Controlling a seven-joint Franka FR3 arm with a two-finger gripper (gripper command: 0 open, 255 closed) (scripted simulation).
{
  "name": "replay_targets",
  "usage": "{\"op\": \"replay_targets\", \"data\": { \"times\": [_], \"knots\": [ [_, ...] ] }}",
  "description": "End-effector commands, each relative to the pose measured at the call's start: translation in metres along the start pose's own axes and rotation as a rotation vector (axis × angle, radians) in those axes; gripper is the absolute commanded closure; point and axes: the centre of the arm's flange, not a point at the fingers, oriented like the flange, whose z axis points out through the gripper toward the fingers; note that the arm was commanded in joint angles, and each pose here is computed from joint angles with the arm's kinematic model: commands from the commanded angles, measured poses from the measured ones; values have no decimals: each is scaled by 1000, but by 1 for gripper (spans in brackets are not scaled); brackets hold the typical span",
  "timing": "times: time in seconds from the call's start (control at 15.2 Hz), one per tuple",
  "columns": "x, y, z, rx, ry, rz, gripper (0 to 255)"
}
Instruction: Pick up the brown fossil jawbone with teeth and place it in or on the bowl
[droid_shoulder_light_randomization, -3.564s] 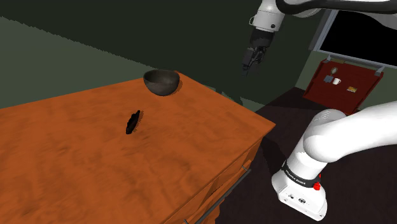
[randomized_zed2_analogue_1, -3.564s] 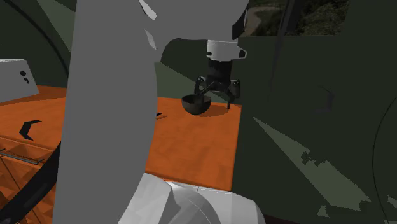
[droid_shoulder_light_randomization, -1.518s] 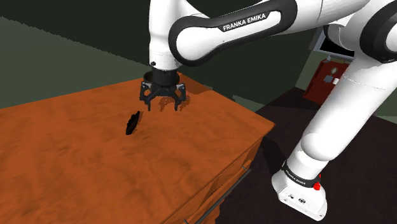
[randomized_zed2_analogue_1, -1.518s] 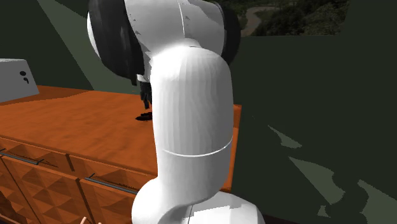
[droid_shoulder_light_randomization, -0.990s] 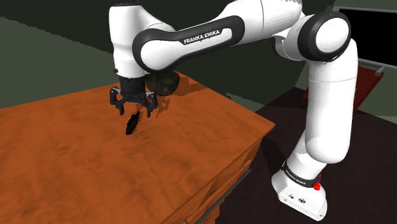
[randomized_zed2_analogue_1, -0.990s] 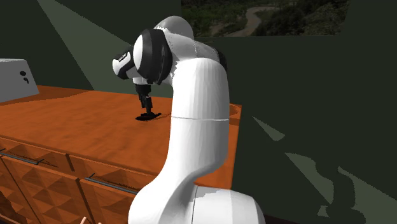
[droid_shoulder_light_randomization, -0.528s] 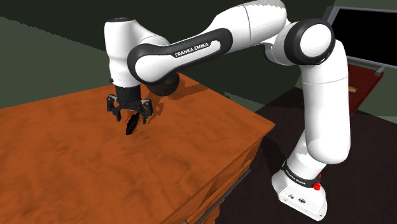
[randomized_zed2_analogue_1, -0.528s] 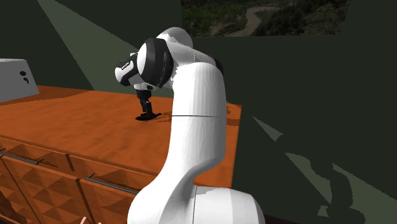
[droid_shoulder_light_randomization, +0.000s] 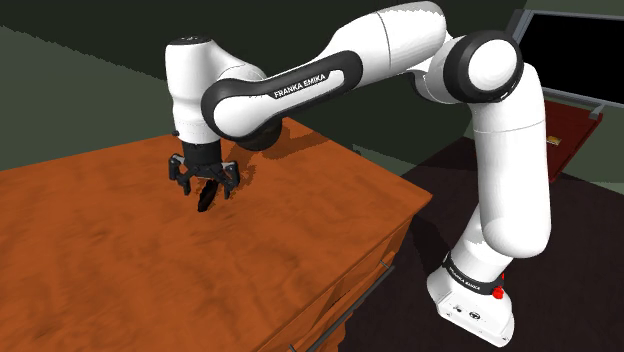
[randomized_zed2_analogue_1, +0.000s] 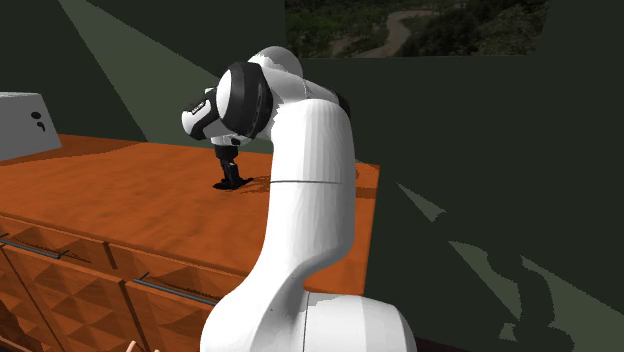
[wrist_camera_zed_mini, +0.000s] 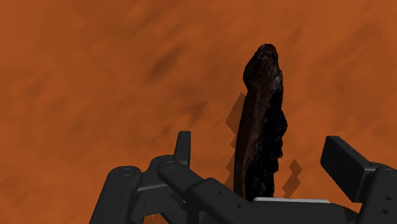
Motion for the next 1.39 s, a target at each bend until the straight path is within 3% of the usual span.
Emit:
{"op": "replay_targets", "data": {
  "times": [0.0,0.07,0.66,1.32],
  "knots": [
    [0,0,0,0,0,0,0],
    [0,0,0,0,0,0,255],
    [0,0,0,0,0,0,255],
    [1,-4,-53,0,0,0,255]
  ]
}}
